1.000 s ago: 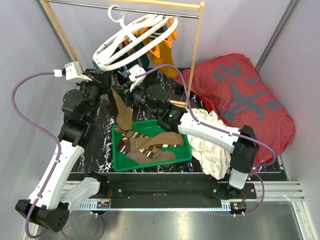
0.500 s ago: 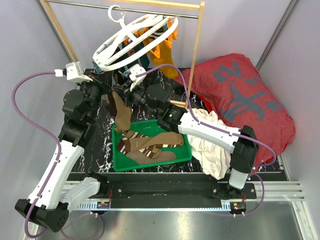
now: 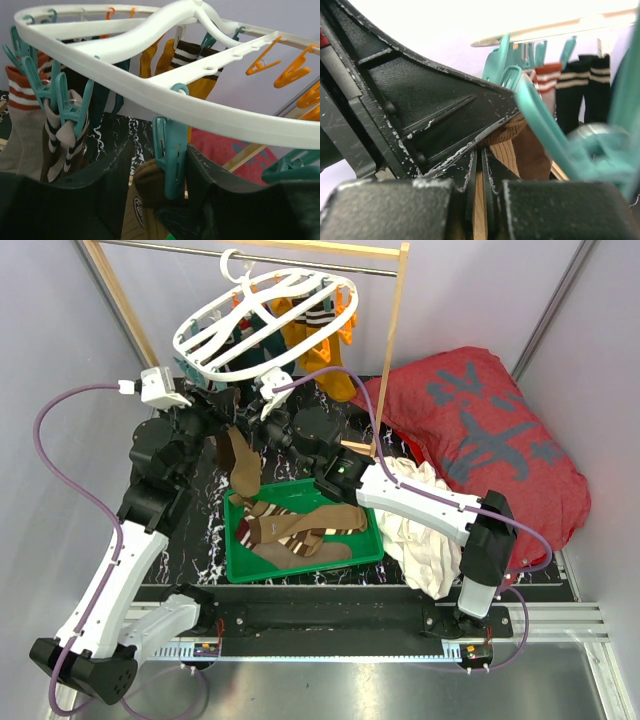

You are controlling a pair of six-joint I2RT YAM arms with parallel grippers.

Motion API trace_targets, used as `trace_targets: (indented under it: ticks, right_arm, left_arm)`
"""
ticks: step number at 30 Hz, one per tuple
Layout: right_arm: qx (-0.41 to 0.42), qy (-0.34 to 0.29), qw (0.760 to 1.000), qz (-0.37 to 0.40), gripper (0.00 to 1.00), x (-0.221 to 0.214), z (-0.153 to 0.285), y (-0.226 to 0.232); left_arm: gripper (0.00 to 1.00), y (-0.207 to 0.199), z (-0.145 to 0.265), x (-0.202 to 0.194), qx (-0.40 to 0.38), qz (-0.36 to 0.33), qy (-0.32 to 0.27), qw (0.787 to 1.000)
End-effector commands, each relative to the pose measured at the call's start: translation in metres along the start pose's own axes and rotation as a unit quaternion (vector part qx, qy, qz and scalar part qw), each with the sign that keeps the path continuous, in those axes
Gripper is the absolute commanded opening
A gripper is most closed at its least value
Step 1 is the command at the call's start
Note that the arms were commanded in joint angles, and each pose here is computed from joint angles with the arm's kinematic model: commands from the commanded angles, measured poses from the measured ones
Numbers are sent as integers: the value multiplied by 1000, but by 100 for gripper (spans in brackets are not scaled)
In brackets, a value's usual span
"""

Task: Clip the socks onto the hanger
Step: Clamp the sock onto the hanger, then rotate the hanger at the clothesline.

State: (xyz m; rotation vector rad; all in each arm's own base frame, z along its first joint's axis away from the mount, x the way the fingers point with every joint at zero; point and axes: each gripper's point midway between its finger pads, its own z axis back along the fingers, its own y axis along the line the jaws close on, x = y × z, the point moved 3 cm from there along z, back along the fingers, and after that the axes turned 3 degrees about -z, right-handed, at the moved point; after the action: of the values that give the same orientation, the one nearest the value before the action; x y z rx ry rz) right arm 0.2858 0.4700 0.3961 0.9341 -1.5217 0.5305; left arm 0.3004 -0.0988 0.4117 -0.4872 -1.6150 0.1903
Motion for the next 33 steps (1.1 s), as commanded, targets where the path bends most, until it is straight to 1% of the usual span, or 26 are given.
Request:
trace_targets:
  ticks: [1,4,5,7,8,11,12,13,14,18,19,20,21,23,25,27,29,31,33]
  right_arm:
    - [9,-65,998,-11,15,39,-2,5]
    - [10,-60,998,-9,26,35,0,5]
    - [9,-56,998,-8,34,33,2,3]
    - [5,-51,999,-6,40,29,6,1]
    - [0,-44,999,-5,48,24,12,-2]
    - [-5,-24,1000,-2,56,11,27,-6]
    - [-7,-19,1000,-1,62,8,31,-7]
    - [-8,-20,1000,-1,64,12,38,-8]
    - [-11,-6,1000,3,68,2,43,-11]
    - [-18,40,999,25,76,-18,69,-21]
    - [-8,53,998,26,77,-23,78,-21]
    - [-2,71,997,29,77,-30,83,-23]
    - [-3,103,994,33,78,-43,90,-29]
    - [9,138,990,34,77,-59,104,-29]
    - [3,176,984,36,77,-79,121,-36]
    - [-1,196,980,33,78,-89,133,-39]
    - [1,223,974,31,78,-108,145,-42]
    - [22,255,966,31,78,-127,156,-39]
    - [36,287,957,27,78,-144,163,-36]
  left_arm:
    - [56,-1,10,-1,-5,-9,12,1000]
    - [58,0,14,2,-3,-15,8,1000]
    - [59,0,14,4,-1,-18,5,1000]
    - [60,2,17,5,3,-21,5,1000]
    - [62,2,19,6,1,-23,4,1000]
    - [63,0,22,8,-4,-26,4,1000]
    - [64,-1,23,8,-8,-28,6,1000]
    - [64,-1,23,9,-10,-29,7,1000]
    - [65,-1,23,9,-9,-32,7,999]
    - [66,-1,22,8,-11,-43,14,999]
    - [67,-1,22,7,-13,-48,16,999]
    - [68,-2,22,7,-14,-51,16,998]
    - [71,-1,21,6,-12,-53,18,998]
    - [72,2,18,3,-5,-60,23,998]
    - [72,4,12,0,5,-62,29,998]
    - [72,10,7,-3,24,-60,31,997]
    - [72,16,-2,-8,43,-54,32,997]
    - [73,19,-9,-13,56,-49,35,997]
    - [74,26,-12,-12,80,-45,21,996]
